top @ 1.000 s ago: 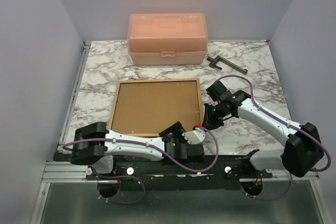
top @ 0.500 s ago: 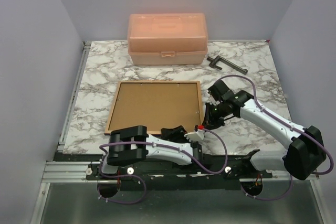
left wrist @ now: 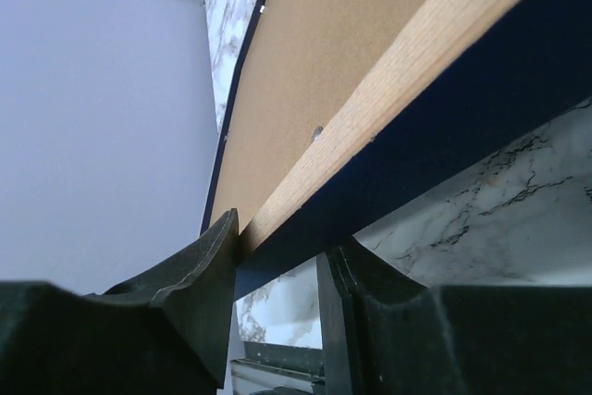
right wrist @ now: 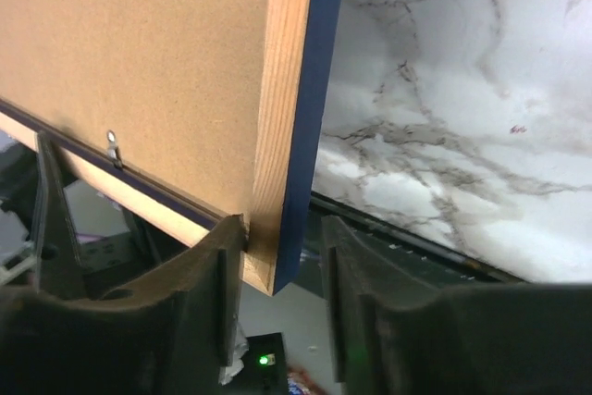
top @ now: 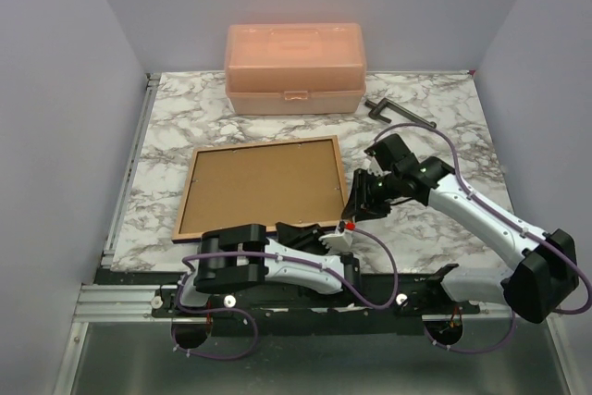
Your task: Put the photo into the frame
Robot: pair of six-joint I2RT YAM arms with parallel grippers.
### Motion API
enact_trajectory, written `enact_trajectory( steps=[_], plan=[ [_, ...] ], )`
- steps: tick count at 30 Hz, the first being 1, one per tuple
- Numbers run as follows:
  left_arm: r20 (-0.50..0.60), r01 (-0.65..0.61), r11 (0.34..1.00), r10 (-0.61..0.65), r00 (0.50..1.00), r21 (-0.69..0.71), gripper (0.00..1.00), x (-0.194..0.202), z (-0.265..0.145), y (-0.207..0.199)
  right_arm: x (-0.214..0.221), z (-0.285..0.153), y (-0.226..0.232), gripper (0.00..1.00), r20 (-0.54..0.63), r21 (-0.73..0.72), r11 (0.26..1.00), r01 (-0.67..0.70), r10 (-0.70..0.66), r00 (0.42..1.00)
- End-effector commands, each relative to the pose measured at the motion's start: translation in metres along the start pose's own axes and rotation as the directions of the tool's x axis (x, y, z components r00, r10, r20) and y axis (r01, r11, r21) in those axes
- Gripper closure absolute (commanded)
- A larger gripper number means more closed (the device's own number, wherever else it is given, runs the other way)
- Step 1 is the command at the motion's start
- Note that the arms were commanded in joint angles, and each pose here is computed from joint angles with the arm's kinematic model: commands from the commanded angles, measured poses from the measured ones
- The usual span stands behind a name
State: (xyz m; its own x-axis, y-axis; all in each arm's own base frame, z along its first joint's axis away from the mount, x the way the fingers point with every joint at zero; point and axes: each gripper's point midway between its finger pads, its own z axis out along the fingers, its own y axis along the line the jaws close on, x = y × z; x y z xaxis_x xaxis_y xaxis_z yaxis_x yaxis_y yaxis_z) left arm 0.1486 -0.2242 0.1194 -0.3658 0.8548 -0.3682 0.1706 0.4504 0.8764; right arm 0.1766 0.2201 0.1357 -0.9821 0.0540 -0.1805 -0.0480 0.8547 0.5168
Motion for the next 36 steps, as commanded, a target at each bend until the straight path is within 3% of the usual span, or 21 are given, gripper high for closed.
enact_trajectory(
  steps=[1, 4, 10, 23, 27, 33, 36],
  plan=[
    [0.091, 0.171, 0.985, -0.168, 0.982, -0.023, 0.85, -0.022, -0.002, 0.024, 0.006, -0.013, 0.003, 0.48, -0.009, -0.004, 1.000, 0.026, -0.026, 1.000],
    [0.112, 0.177, 0.984, -0.174, 0.978, -0.012, 0.87, -0.026, -0.006, 0.031, -0.007, -0.025, 0.011, 0.26, 0.060, -0.013, 0.999, 0.047, -0.046, 0.997],
    [0.157, 0.188, 0.982, -0.190, 0.969, 0.023, 0.98, -0.035, -0.018, 0.043, -0.037, -0.064, 0.036, 0.00, 0.262, -0.065, 0.988, 0.140, -0.118, 0.958],
    [0.176, 0.197, 0.977, -0.209, 0.962, 0.086, 1.00, -0.036, -0.035, 0.052, -0.057, -0.100, 0.052, 0.00, 0.415, -0.038, 0.929, 0.369, -0.322, 0.851],
    [0.182, 0.190, 0.972, -0.214, 0.960, 0.137, 1.00, -0.033, -0.039, 0.049, -0.065, -0.116, 0.066, 0.00, 0.508, -0.039, 0.872, 0.488, -0.403, 0.761],
    [0.179, 0.176, 0.943, -0.232, 0.956, 0.284, 1.00, -0.029, -0.045, 0.032, -0.071, -0.147, 0.077, 0.00, 0.696, 0.020, 0.771, 0.637, -0.468, 0.544],
    [0.172, 0.160, 0.917, -0.236, 0.957, 0.365, 1.00, -0.027, -0.049, 0.020, -0.072, -0.157, 0.073, 0.00, 0.739, 0.070, 0.751, 0.656, -0.481, 0.471]
  ],
)
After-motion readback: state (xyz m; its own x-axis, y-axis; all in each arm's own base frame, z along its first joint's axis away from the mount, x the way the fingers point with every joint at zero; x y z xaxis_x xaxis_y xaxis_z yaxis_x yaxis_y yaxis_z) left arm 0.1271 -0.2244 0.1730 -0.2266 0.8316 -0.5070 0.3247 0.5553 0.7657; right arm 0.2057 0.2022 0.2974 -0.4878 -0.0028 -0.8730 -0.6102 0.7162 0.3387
